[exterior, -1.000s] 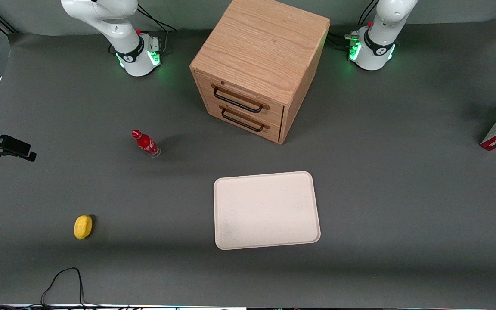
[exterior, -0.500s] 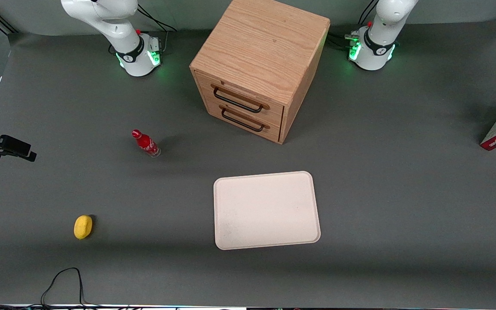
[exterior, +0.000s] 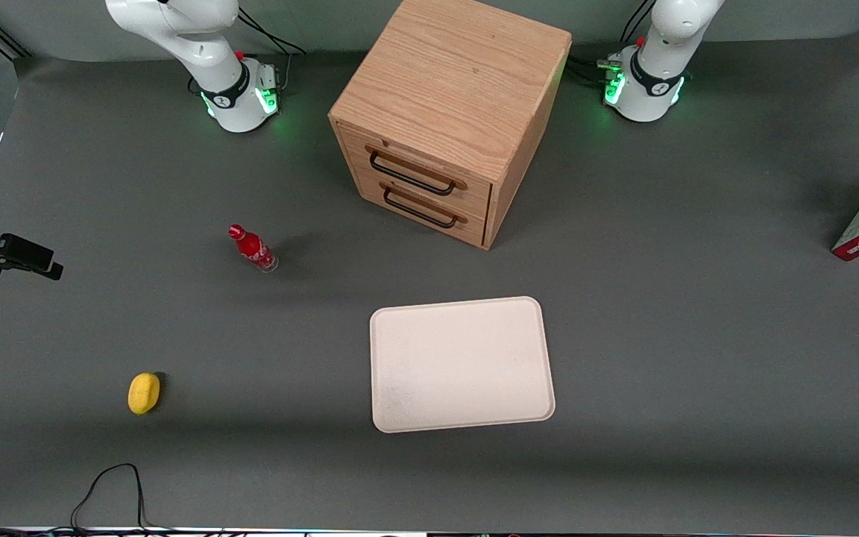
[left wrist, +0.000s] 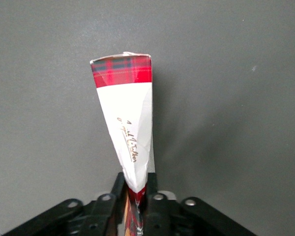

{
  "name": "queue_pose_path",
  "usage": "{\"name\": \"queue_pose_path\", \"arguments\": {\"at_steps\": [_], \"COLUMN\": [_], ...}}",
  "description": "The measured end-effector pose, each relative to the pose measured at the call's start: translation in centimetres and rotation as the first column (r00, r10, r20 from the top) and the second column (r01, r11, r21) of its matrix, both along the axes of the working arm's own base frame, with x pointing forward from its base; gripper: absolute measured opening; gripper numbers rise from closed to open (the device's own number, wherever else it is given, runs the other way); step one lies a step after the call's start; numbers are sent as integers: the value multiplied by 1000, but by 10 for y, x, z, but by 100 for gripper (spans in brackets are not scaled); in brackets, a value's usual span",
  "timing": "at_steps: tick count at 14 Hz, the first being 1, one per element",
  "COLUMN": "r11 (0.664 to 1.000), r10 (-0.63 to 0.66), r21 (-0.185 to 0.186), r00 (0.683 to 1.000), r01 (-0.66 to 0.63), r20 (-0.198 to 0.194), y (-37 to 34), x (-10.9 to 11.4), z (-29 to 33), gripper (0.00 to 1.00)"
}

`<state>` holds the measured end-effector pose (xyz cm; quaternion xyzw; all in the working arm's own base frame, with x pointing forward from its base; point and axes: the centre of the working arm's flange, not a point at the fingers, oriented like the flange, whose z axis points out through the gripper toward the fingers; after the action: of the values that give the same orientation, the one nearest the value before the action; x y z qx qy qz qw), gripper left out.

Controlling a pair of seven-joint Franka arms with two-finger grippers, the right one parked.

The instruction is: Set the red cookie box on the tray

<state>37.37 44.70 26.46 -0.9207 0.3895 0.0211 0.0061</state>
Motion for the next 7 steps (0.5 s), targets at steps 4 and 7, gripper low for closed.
{"name": "queue_pose_path", "arguments": {"at_steps": [4,7], "r11": [1000,1000], "r10": [1,10], "r21": [7,20], "r00": [1000,1000], "r01": [-1,-11], "r20": [7,12], "y": [2,-2], "x": [3,20], "z": [4,38], "gripper": [2,2]}}
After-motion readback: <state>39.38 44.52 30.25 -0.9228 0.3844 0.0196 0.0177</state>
